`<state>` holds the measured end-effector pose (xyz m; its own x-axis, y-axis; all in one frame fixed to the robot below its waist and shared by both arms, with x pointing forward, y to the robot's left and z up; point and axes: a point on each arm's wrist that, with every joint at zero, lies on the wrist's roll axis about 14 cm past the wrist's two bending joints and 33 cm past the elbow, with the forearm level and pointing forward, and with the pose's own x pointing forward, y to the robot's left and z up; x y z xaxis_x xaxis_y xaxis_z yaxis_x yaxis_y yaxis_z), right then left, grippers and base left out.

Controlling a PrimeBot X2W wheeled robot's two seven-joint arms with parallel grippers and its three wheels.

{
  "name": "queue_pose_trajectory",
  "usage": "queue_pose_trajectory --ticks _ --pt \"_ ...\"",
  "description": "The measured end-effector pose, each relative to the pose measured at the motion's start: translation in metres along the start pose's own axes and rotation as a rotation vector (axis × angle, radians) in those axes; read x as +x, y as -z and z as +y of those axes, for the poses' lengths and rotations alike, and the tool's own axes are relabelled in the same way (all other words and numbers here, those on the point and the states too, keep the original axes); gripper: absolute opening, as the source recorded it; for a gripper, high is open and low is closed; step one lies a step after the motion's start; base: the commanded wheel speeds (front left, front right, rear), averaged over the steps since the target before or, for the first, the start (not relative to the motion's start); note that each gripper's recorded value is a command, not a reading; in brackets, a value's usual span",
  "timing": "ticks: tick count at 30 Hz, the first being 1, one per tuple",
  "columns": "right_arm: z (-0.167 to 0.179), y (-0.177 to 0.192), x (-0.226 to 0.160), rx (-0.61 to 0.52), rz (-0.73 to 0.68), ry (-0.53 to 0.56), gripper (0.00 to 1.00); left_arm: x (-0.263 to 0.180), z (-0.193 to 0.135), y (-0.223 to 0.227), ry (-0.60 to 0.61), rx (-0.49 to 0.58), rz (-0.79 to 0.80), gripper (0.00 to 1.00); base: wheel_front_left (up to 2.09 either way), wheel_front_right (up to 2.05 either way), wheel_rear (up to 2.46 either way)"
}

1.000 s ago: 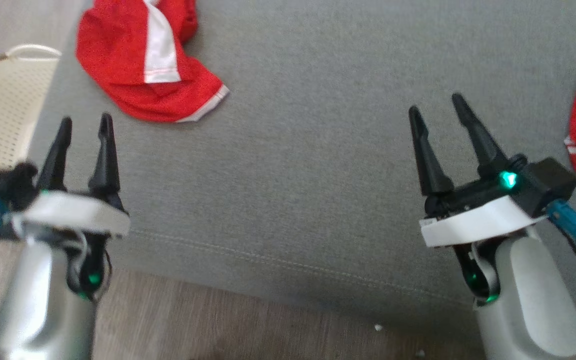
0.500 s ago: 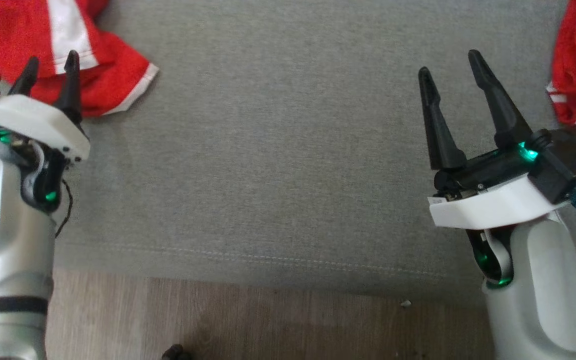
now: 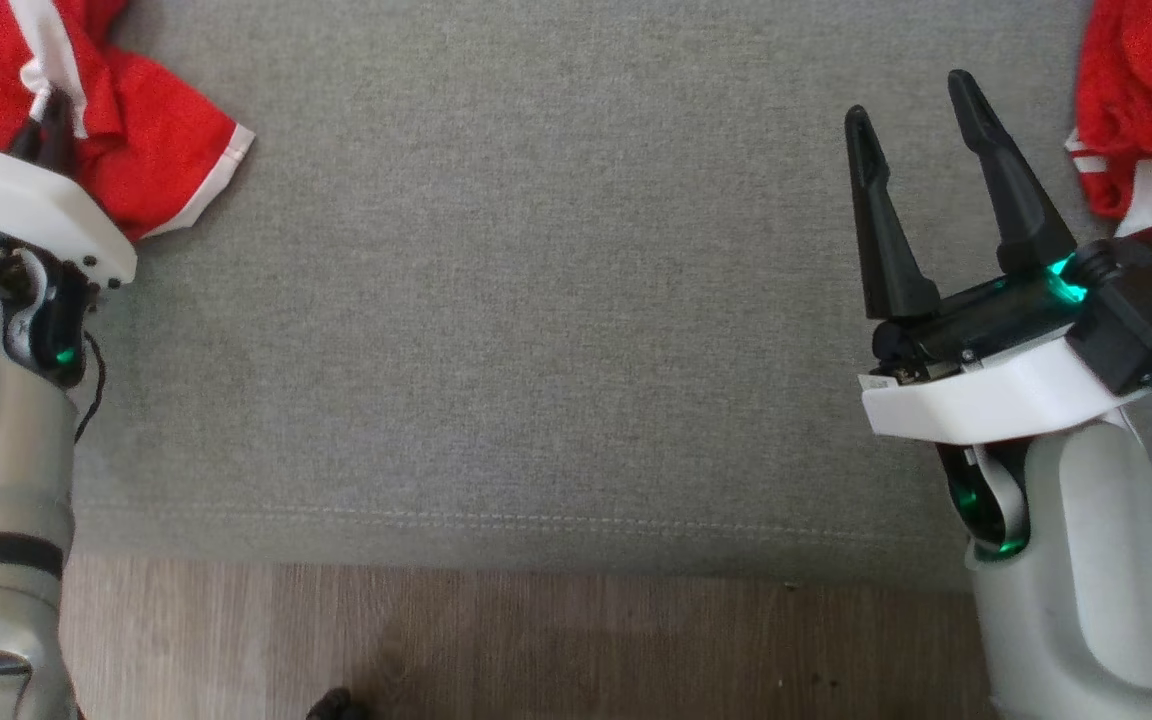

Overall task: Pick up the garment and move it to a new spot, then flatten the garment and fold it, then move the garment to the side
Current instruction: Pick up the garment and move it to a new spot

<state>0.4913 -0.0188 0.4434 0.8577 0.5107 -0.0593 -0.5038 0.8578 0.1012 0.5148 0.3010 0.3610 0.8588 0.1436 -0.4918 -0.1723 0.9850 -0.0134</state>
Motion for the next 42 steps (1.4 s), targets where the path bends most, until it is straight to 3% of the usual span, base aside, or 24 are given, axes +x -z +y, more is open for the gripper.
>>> queue_pose_trajectory --ticks 4,9,19,22,27,38,42 --pt "-0.001 -0.006 -0.003 -0.008 -0.015 0.007 1.00 -0.003 -0.002 -0.019 0.007 -0.014 -0.094 0.00 0.00 0.00 0.00" --pt "-0.001 -0.022 -0.009 -0.018 -0.053 0.017 1.00 -0.020 -0.007 -0.075 0.040 -0.045 -0.309 0.00 0.00 0.00 0.00" --pt "0.006 -0.061 -0.031 -0.019 -0.145 0.033 1.00 -0.098 -0.043 -0.183 0.204 -0.090 -0.655 0.00 0.00 0.00 0.00" --pt "0.001 -0.071 -0.042 -0.008 -0.174 0.058 1.00 -0.124 -0.083 -0.215 0.316 -0.096 -0.718 0.00 0.00 0.00 0.00" --pt "-0.015 -0.077 -0.057 0.003 -0.198 0.110 1.00 -0.142 -0.153 -0.228 0.500 -0.058 -0.699 0.00 0.00 0.00 0.00" --pt "-0.061 -0.093 -0.087 0.018 -0.269 0.243 1.00 -0.129 -0.303 -0.198 0.831 0.029 -0.549 0.00 0.00 0.00 0.00" --pt "-0.071 -0.091 -0.096 0.028 -0.266 0.278 1.00 -0.118 -0.337 -0.185 0.887 0.040 -0.504 0.00 0.00 0.00 0.00"
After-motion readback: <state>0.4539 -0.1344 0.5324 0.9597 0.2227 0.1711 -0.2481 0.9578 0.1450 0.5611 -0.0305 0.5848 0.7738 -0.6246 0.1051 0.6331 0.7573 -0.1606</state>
